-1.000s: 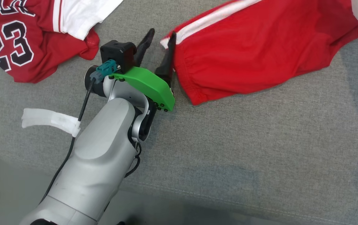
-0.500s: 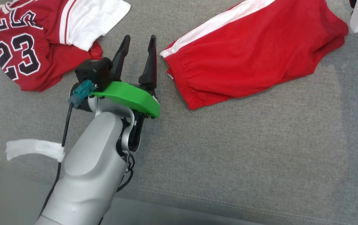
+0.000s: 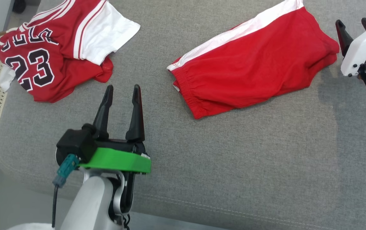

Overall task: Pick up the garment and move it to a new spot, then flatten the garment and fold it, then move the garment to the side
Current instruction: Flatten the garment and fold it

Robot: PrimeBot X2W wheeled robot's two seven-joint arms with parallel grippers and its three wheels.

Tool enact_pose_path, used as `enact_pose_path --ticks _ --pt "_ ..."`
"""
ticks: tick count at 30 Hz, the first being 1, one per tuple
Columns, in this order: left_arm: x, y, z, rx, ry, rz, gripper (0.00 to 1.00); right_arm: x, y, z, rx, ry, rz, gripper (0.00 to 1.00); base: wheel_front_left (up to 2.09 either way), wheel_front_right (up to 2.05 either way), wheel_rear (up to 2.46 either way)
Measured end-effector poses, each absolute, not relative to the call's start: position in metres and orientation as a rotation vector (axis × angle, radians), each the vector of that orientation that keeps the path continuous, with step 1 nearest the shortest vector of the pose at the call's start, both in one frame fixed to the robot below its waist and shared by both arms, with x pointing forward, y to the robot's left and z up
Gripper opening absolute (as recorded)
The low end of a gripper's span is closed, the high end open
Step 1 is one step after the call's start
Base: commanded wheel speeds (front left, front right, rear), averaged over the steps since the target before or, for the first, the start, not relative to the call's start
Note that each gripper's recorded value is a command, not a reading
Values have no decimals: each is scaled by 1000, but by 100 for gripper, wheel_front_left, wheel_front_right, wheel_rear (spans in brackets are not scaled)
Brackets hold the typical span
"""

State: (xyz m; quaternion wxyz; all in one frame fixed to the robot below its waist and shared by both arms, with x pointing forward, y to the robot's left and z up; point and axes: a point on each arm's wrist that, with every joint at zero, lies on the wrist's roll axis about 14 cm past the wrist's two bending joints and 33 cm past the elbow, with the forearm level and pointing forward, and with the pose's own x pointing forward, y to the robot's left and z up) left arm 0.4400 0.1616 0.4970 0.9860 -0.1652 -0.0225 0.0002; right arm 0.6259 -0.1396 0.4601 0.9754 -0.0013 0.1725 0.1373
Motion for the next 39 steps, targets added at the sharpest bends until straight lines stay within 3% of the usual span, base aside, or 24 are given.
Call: enact_pose_path --ticks 12,22,23,25,27,30,31,39 --pt "390 156 476 -296 17 -27 100 605 -145 416 47 479 222 100 0 0 0" --pt "384 156 470 -287 37 -35 100 593 -134 390 88 558 223 100 0 0 0" --pt "384 155 469 -288 38 -37 100 593 -133 389 93 562 223 92 0 0 0" --pt "383 153 468 -290 42 -44 100 592 -131 387 105 570 222 47 0 0 0" --pt "382 150 466 -291 52 -50 100 592 -129 385 110 575 224 35 0 0 0" --pt "381 149 465 -291 58 -52 100 592 -126 383 121 584 225 4 0 0 0" --pt "381 148 464 -291 59 -52 100 592 -126 383 121 586 226 0 0 0 0" --pt "378 146 463 -288 68 -52 100 587 -128 389 139 567 215 0 0 0 0"
